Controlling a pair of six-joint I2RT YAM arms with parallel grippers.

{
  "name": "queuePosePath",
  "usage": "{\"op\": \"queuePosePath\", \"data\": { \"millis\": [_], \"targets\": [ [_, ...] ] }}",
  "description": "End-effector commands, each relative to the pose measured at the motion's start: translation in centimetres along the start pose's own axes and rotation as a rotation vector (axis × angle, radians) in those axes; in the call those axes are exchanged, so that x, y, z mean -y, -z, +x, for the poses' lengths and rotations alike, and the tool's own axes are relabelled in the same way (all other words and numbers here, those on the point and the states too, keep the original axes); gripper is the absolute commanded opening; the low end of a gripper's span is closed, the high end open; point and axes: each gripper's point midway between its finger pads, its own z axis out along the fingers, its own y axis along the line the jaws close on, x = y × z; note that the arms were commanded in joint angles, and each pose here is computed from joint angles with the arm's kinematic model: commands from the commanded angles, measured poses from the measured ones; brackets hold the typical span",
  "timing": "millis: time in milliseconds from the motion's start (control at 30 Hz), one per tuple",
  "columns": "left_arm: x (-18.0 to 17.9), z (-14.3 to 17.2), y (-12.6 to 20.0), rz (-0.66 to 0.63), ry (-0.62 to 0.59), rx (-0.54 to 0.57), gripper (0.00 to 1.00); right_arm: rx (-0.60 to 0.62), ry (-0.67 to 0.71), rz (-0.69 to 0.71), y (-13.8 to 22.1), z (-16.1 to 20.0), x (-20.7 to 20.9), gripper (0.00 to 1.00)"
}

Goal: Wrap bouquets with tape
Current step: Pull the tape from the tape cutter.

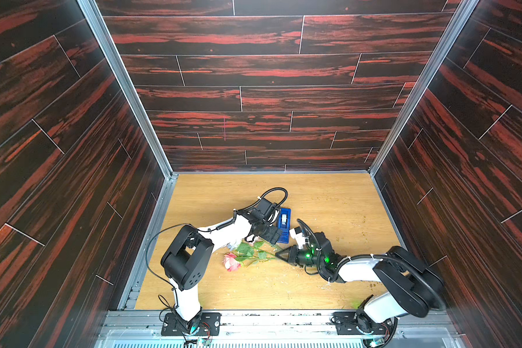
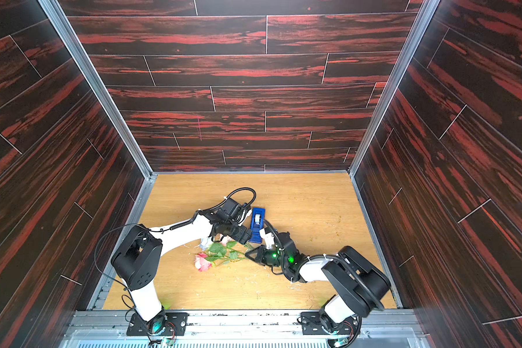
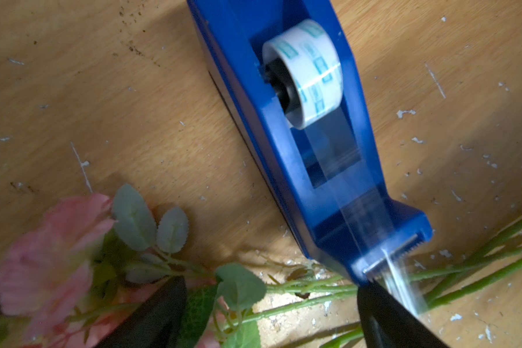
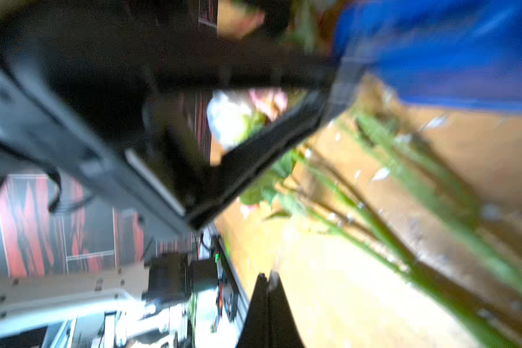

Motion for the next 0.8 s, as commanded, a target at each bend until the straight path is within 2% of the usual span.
{"op": "queuePosePath", "data": {
  "millis": [0, 433, 767],
  "targets": [
    [-0.2, -3.5, 0.6, -0.016, 0.008, 0.132, 0.92, -0.114, 0.021, -0.031, 0.4, 1.9, -1.4, 0.0],
    [-0.2, -3.4, 0.7, -0.016, 0.011, 0.132, 0.92, -0.115, 0.033, -0.052, 1.6, 2.2, -2.1, 0.0],
    [-0.2, -3.3, 0.7, -0.017, 0.01, 0.132, 0.92, -0.118, -0.011, -0.021, 2.0, 3.5, 0.1, 0.0]
  ]
}}
